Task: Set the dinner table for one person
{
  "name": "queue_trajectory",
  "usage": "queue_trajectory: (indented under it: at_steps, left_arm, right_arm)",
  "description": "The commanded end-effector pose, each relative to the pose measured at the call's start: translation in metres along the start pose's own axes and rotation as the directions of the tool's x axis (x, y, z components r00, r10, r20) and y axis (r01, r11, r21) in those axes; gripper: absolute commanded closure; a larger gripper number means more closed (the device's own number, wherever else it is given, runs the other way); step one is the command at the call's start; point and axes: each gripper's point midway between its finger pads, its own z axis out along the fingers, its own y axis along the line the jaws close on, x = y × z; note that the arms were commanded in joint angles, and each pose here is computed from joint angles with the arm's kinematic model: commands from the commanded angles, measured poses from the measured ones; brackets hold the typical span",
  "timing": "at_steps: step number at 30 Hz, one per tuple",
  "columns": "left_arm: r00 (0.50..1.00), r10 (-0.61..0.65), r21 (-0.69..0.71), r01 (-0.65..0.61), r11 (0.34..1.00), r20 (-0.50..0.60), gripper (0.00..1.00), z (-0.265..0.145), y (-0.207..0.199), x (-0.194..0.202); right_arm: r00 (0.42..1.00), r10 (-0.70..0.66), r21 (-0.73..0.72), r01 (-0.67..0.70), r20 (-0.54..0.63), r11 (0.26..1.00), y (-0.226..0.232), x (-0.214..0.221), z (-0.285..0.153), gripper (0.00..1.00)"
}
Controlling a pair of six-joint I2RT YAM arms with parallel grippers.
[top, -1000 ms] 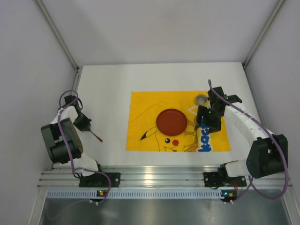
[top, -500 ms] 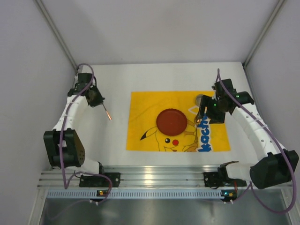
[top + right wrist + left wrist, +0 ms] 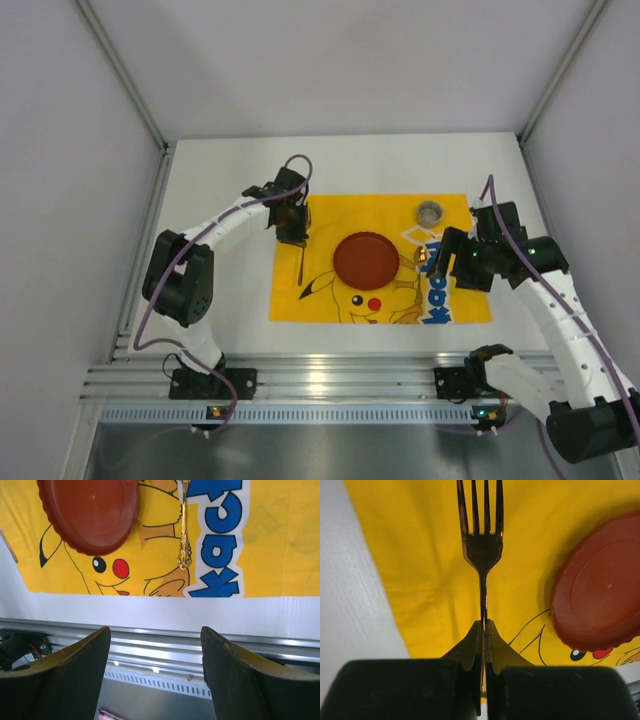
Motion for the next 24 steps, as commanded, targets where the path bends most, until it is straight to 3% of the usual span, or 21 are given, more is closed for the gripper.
queue_trajectory:
  at_steps: [1,16,17,18,21,22,24]
  left_arm:
    - [0.998,0.043,0.01,-0.044,0.999,0.035,1.0,0.001,-0.026,-0.005]
    - [1.0,-0.005,-0.198,0.011,0.98,0.029,1.0,0.03,0.002,0.002]
    - [1.0,-0.009,-0.205,0.015,0.979,0.029,0.95,0.03,0.003,0.003]
    - [1.0,-0.017,-0.211,0.022,0.977,0.027,0.8,0.031,0.004,0.004]
    - [0.999,-0.022,-0.217,0.029,0.976,0.034,0.53,0.027,0.005,0.005]
    - [0.999,-0.021,-0.218,0.03,0.976,0.043,0.02,0.024,0.005,0.003]
    - [0.996,-0.008,-0.218,0.027,0.975,0.089,0.02,0.009,0.004,-0.007]
  right_arm:
    - [0.999,0.04,-0.002,-0.04,0.02,0.999,-0.006,0.011,-0.008,0.27]
    - [1.0,0.019,0.021,-0.019,0.008,1.0,-0.017,0.026,-0.015,0.26]
    - [1.0,0.018,0.023,-0.019,0.008,1.0,-0.017,0.026,-0.015,0.26]
    - [1.0,0.014,0.026,-0.014,0.002,1.0,-0.017,0.026,-0.014,0.26]
    - [1.0,0.002,0.034,-0.002,-0.001,0.999,-0.018,0.024,-0.014,0.25]
    - [1.0,-0.001,0.039,0.001,0.004,0.999,-0.019,0.022,-0.014,0.25]
    - [1.0,-0.008,0.041,0.007,0.005,0.999,-0.018,0.02,-0.015,0.25]
